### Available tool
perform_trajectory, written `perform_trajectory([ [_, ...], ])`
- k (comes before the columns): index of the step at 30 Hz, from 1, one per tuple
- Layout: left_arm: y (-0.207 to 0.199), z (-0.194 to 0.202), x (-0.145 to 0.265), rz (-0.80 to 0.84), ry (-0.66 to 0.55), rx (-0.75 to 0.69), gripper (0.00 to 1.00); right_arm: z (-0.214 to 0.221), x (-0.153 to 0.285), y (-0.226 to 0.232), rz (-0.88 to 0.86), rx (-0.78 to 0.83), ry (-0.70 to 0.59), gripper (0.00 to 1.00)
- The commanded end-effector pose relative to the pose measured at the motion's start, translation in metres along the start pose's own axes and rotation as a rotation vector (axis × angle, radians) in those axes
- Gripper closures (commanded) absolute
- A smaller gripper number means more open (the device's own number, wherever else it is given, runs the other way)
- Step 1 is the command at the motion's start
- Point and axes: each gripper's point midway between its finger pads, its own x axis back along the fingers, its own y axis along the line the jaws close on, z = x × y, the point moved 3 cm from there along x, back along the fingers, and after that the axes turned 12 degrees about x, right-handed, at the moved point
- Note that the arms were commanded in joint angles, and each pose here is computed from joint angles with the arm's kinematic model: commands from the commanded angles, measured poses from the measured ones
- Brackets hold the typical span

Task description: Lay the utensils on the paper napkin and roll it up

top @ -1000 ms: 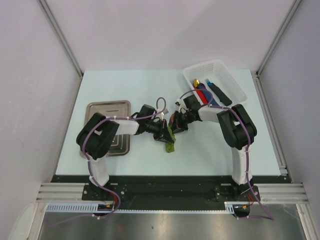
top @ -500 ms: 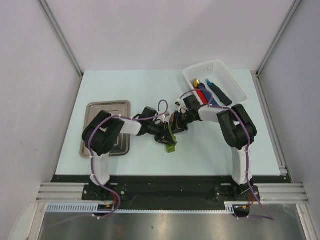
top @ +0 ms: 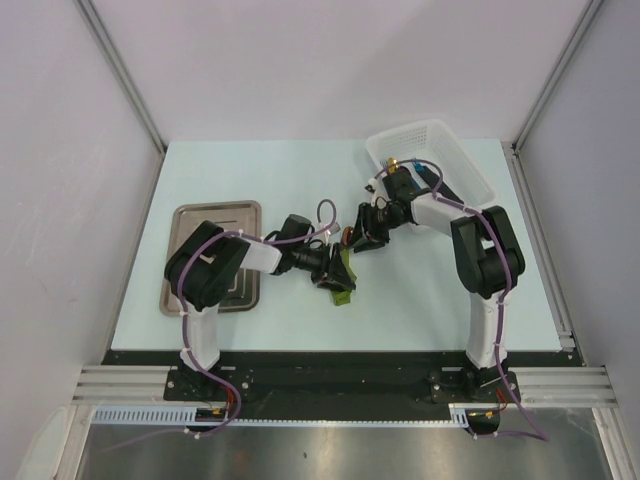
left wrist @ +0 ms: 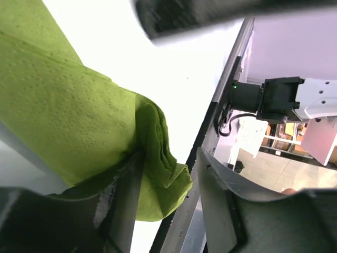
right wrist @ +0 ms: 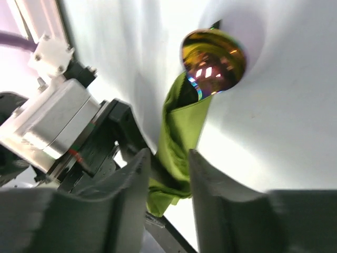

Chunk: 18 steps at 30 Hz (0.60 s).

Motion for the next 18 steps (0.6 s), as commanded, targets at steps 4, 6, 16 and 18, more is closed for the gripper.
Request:
perform_trajectory([
  [4, 0.019, 0.006, 0.000, -0.033, -0.017, 0.010, 0.39, 0.005, 0.002, 0.022, -0.038, 0.059, 0.029, 0.48],
  [6, 0.018, 0.005, 0.002, -0.029, -0.021, 0.003, 0.39, 0.011, -0.004, 0.016, -0.020, 0.075, 0.047, 0.48],
  [16, 0.010, -0.001, 0.006, -0.004, -0.045, -0.023, 0.38, 0.039, -0.026, -0.009, 0.010, 0.130, 0.132, 0.59],
  [18, 0.006, -0.001, 0.007, 0.010, -0.048, -0.031, 0.38, 0.042, -0.029, -0.017, 0.030, 0.133, 0.136, 0.65],
])
